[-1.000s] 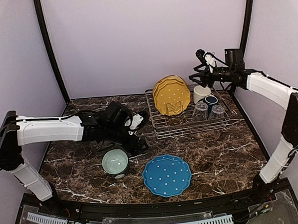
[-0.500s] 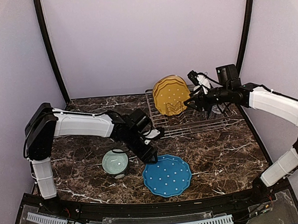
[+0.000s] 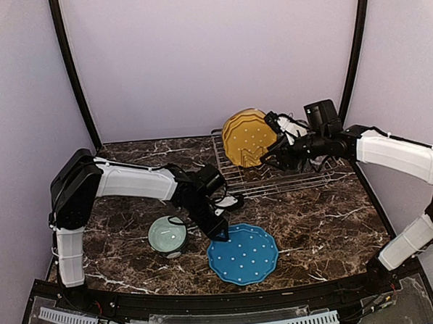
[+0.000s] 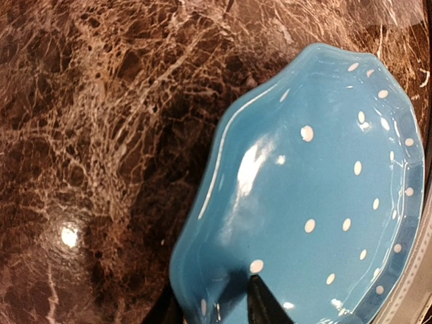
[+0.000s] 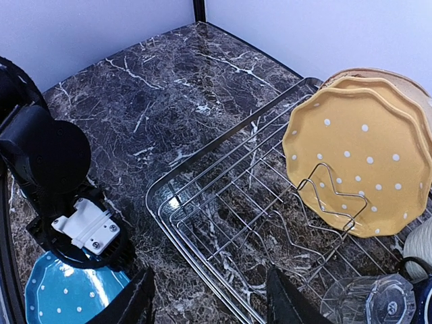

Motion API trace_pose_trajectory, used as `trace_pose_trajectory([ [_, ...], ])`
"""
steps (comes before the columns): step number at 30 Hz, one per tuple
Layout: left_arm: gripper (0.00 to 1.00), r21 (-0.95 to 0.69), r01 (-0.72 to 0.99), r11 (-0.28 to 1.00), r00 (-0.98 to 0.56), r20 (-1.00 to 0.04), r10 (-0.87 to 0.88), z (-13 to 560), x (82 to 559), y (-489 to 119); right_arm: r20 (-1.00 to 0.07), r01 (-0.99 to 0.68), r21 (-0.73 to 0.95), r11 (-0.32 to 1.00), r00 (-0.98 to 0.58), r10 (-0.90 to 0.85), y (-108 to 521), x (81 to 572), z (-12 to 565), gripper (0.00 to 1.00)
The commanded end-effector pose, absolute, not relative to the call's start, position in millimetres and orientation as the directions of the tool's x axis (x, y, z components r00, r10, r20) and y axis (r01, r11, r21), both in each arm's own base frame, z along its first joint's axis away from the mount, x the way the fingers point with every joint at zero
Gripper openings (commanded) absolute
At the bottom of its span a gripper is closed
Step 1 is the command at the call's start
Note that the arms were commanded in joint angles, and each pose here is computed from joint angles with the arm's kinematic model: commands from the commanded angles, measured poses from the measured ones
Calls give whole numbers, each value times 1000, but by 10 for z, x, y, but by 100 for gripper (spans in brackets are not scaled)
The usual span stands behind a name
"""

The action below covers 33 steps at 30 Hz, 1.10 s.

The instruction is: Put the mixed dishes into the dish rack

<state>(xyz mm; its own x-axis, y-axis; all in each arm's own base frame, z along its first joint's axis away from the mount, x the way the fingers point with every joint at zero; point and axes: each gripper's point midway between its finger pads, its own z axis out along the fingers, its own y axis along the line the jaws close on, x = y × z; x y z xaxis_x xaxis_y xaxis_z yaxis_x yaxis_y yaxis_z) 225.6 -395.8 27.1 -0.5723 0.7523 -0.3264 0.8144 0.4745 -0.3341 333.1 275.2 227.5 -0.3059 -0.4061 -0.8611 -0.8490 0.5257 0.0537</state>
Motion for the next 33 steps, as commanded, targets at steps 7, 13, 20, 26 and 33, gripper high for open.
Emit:
trace_pose_trajectory([
  [7,4,-341,816,467,-564,-294,771,263,2196,-3926,-840,-822,103,560,-373,-394,2746,3310,2130,56],
  [13,1,-298,821,486,-569,-370,735,497,2336,-3983,-816,-791,207,576,-465,-344,2735,3209,2134,76],
  [20,1,-276,825,494,-560,-523,643,1037,2442,-4035,-794,-769,334,546,-541,-277,2713,3011,2245,99],
  [26,1,-259,809,528,-554,-638,535,1502,2573,-3948,-733,-736,483,475,-636,-240,2700,2866,2247,99],
  [33,1,-291,752,592,-569,-740,358,1988,2821,-3746,-676,-721,570,395,-684,-274,2760,2623,2040,97],
])
